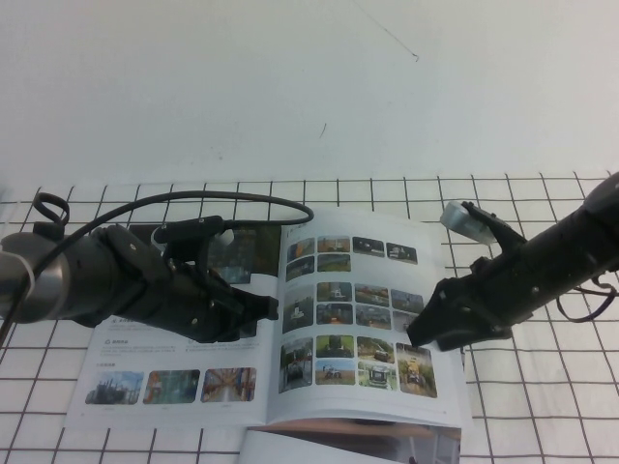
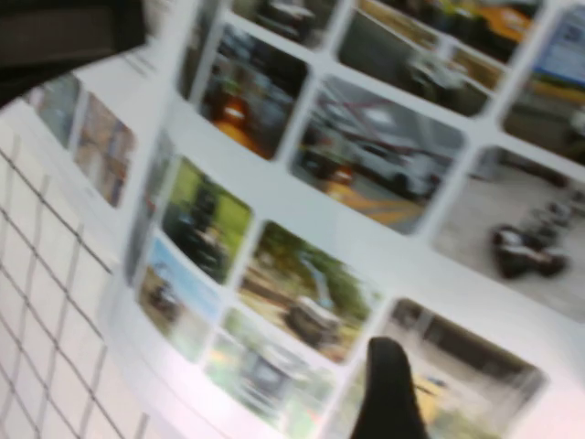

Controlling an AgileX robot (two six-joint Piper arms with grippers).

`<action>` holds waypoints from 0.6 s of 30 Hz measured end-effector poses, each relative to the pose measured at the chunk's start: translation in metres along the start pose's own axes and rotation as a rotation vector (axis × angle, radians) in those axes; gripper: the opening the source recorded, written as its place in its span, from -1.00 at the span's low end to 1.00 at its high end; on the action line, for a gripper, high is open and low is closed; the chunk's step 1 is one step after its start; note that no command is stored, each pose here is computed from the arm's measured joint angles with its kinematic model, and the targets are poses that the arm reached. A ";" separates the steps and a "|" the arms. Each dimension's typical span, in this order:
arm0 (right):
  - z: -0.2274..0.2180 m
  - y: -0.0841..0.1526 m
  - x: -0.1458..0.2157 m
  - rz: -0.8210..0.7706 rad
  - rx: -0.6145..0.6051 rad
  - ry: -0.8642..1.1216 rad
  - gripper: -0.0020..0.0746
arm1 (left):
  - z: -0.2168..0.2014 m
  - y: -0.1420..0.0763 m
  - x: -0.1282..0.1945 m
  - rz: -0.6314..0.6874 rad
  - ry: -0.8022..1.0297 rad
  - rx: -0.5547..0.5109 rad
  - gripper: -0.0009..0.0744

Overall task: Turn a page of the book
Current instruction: Open the closed book

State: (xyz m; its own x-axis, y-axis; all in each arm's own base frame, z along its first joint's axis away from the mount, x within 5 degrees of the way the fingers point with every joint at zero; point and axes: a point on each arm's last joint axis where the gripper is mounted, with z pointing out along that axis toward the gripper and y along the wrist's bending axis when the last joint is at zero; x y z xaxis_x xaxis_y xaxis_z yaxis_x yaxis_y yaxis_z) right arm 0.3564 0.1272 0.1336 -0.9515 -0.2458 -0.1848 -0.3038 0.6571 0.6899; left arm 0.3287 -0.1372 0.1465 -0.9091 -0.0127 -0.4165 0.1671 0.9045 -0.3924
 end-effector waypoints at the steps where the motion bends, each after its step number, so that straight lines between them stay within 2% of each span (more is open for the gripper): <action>1: -0.001 -0.003 0.001 0.003 0.014 0.010 0.25 | 0.000 0.000 0.000 -0.002 0.000 0.001 -0.98; 9: -0.012 -0.018 0.005 0.024 0.064 0.038 0.25 | 0.000 0.000 0.000 -0.001 0.000 0.000 -0.98; 18: -0.011 -0.013 0.003 0.035 0.025 0.011 0.25 | 0.000 0.000 0.000 -0.012 -0.005 0.001 -0.98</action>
State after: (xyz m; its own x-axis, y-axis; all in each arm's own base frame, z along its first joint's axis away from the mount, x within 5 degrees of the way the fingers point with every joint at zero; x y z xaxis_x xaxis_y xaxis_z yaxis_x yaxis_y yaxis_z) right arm 0.3583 0.1103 0.1319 -0.9612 -0.2298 -0.1528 -0.2711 0.6831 0.6782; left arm 0.3291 -0.1373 0.1468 -0.9090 -0.0253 -0.4161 0.1571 0.9038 -0.3982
